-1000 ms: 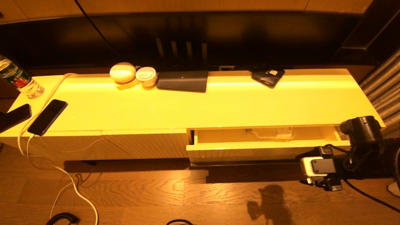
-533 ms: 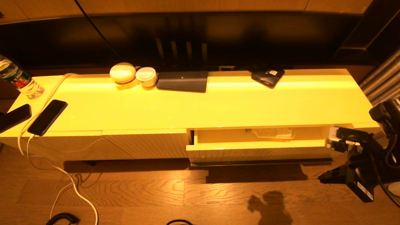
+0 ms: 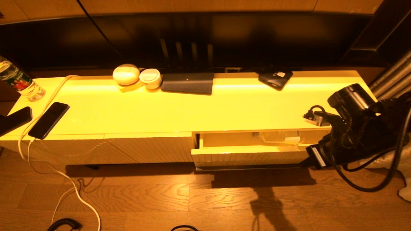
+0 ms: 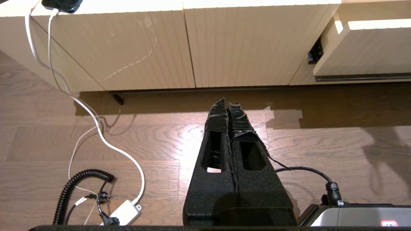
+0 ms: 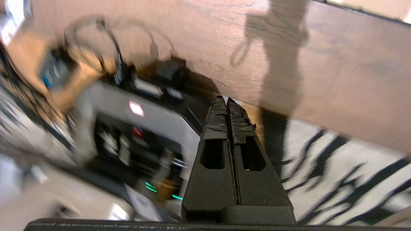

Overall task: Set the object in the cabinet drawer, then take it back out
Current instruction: Open the drawer

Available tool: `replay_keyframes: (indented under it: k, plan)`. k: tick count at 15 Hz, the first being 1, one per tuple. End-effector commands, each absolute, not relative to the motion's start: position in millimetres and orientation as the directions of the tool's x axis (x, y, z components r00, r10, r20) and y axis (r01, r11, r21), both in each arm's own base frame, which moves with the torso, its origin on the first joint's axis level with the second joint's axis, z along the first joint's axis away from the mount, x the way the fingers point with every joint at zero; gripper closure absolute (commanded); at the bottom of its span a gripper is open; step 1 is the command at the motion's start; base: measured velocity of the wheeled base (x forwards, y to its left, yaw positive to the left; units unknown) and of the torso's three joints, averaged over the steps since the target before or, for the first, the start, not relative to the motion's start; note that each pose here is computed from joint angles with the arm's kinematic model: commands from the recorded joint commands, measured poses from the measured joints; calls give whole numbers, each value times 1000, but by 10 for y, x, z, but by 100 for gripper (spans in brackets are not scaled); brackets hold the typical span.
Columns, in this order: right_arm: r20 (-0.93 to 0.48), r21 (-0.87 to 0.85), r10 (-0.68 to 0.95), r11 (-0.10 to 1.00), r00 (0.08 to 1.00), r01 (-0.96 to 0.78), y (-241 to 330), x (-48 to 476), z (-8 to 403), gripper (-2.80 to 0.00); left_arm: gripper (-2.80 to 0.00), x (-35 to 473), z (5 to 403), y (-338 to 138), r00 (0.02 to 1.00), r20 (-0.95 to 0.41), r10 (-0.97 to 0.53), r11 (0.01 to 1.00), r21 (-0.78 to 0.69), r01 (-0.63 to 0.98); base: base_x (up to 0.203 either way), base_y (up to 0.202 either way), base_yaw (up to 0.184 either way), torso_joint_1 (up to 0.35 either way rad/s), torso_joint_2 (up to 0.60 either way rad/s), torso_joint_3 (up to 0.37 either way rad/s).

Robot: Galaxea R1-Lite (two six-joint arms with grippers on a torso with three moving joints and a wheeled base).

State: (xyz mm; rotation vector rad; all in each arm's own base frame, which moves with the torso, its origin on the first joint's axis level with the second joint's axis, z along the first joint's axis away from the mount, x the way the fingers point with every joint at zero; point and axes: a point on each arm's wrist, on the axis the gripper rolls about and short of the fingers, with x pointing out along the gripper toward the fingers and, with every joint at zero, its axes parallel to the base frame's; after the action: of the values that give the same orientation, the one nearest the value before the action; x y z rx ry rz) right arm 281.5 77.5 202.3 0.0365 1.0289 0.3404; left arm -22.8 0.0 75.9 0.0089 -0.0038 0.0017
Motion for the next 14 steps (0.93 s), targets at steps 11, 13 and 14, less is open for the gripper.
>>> replay_keyframes:
  k: [11,13,14]
  plan:
    - [-829,233,277,961,486,-151,1062,3433,1860,0,0,-227,755,0,1000,3,2,1000,9,-2,0,0,0,0,0,0]
    - [-821,228,269,963,503,-142,1043,3481,1846,0,0,-226,752,0,1000,2,1,1000,9,-1,0,0,0,0,0,0]
    - [-816,230,270,963,511,-142,1038,3491,1850,0,0,-226,751,0,1000,2,1,1000,9,-1,0,0,0,0,0,0]
